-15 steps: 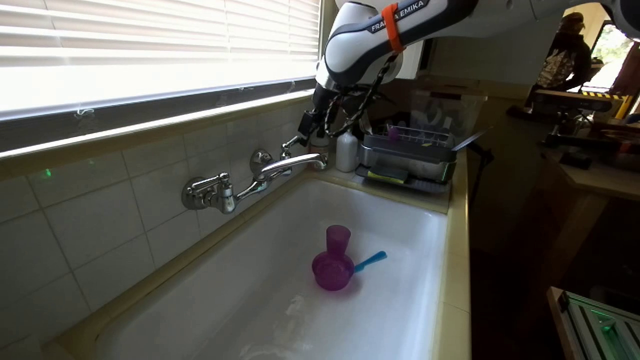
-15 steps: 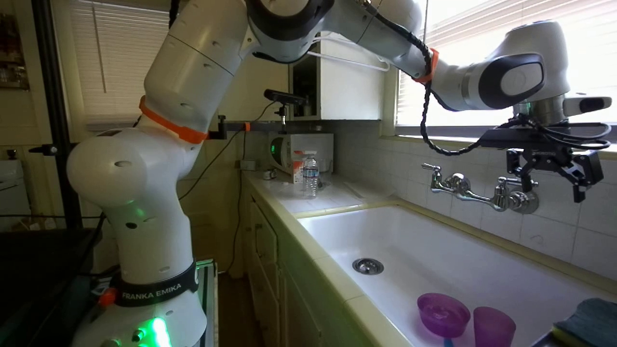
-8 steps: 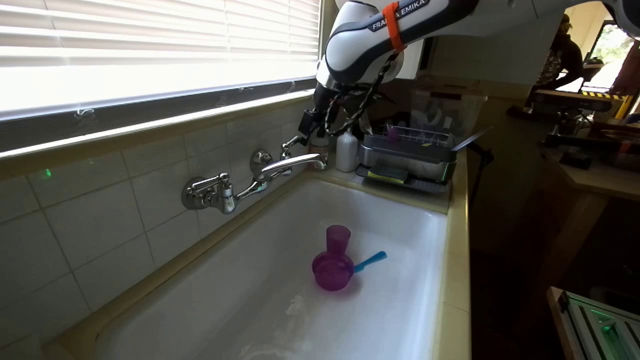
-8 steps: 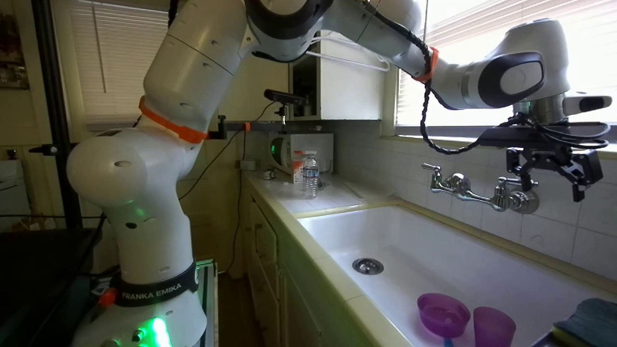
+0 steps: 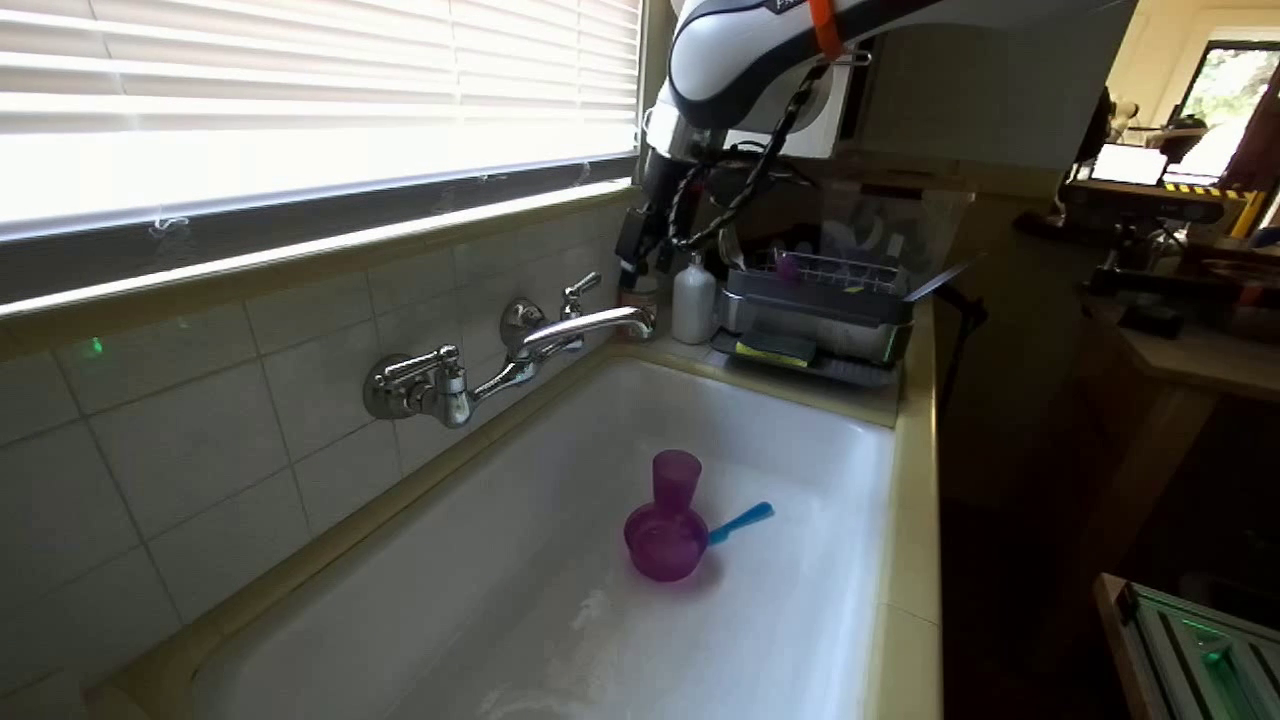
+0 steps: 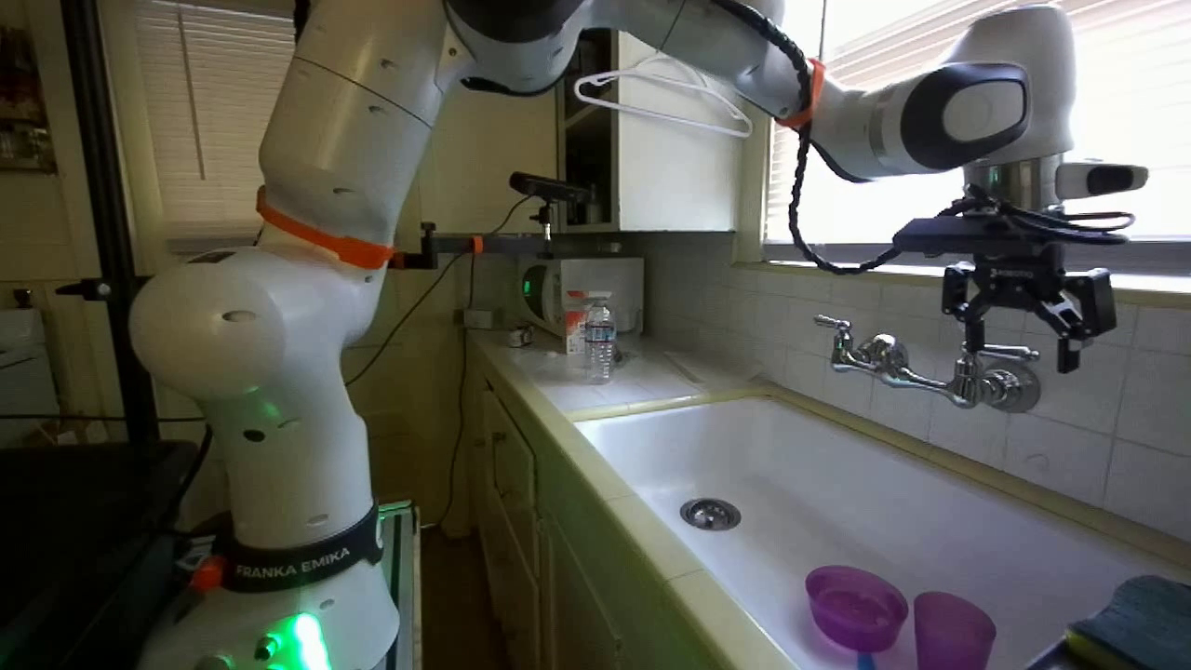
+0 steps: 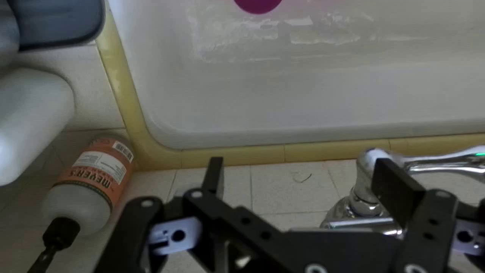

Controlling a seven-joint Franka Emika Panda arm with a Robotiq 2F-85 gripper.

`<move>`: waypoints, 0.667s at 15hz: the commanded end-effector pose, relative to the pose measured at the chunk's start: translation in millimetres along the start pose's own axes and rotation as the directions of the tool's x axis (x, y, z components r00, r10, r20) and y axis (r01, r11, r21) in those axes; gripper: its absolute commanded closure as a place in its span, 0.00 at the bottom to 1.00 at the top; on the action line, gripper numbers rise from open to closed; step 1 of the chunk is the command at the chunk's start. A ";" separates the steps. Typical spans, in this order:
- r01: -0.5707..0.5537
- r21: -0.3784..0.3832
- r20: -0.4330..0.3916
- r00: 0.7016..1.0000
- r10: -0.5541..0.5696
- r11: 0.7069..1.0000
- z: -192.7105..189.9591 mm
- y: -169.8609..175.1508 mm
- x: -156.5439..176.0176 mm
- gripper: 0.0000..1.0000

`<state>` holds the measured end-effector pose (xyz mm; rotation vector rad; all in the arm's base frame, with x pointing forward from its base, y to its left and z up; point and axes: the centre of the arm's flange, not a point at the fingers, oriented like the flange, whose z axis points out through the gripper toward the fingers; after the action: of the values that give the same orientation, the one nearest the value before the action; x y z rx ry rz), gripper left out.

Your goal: Open and close the tap

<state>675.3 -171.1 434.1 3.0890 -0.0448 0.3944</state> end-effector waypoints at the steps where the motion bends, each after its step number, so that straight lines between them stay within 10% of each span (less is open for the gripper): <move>1: -0.006 0.016 0.083 0.997 0.004 1.000 -15.5 -11.5 -46.7 0.00; 10: 0.003 0.050 0.138 0.990 -0.010 0.999 -29.6 -28.4 -132.3 0.00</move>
<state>587.2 -153.7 435.5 3.1472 -0.0496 0.2016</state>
